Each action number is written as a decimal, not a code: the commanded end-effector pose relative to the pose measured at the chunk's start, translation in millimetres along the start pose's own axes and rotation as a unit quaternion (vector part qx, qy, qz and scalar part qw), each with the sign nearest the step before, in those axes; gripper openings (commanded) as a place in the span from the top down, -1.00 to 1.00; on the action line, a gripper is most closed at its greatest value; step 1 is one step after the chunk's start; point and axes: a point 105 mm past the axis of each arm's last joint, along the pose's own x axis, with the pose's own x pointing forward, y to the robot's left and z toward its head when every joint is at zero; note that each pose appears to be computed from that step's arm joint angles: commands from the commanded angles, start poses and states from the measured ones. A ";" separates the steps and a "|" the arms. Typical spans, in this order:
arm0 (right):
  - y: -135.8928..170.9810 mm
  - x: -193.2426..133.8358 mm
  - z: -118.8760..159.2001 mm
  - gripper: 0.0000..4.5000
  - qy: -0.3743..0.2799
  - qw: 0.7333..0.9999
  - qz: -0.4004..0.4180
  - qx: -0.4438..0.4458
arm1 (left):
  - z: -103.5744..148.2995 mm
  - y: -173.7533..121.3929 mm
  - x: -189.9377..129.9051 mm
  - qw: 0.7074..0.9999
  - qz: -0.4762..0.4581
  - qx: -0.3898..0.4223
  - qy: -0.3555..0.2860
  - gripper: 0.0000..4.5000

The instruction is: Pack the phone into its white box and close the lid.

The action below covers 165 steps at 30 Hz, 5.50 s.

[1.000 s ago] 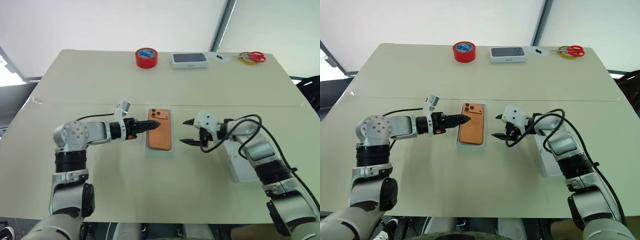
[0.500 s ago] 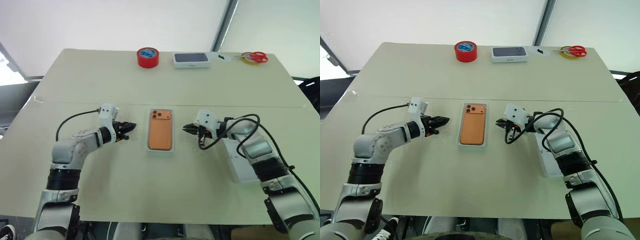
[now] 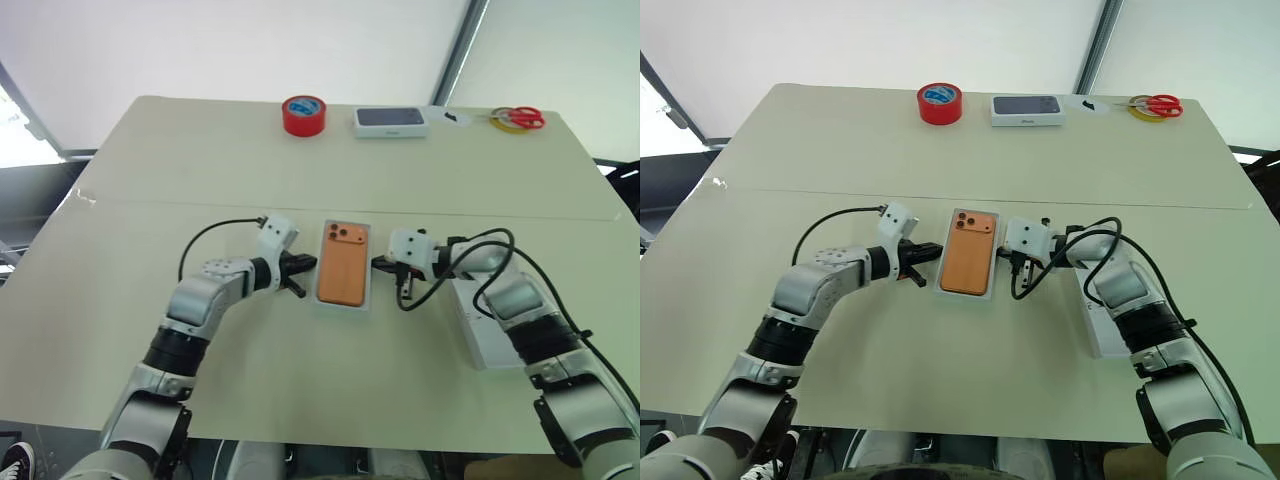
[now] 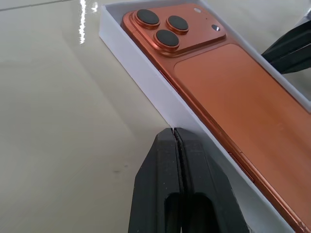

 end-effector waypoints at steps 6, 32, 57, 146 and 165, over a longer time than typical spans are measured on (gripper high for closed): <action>11.5 -45.0 -13.6 1.00 0.032 0.999 0.005 0.014 | 13.9 -62.9 36.0 0.988 -0.145 0.053 0.008 0.98; 18.0 -103.1 -70.9 1.00 0.143 0.989 -0.017 0.028 | 13.0 -59.7 44.9 0.986 -0.143 0.090 0.002 0.98; 4.9 -124.9 -40.3 -0.96 0.075 0.933 -0.244 0.254 | 27.9 18.6 -117.1 0.966 -0.081 0.215 -0.119 -0.72; 79.8 -13.8 106.6 1.00 -0.204 0.729 0.176 0.630 | 29.6 -34.8 -93.2 0.956 -0.080 0.133 -0.247 0.98; 27.1 -42.0 37.3 -0.07 -0.183 0.746 0.021 0.640 | 10.2 -60.2 -19.6 0.960 -0.136 0.109 -0.220 1.00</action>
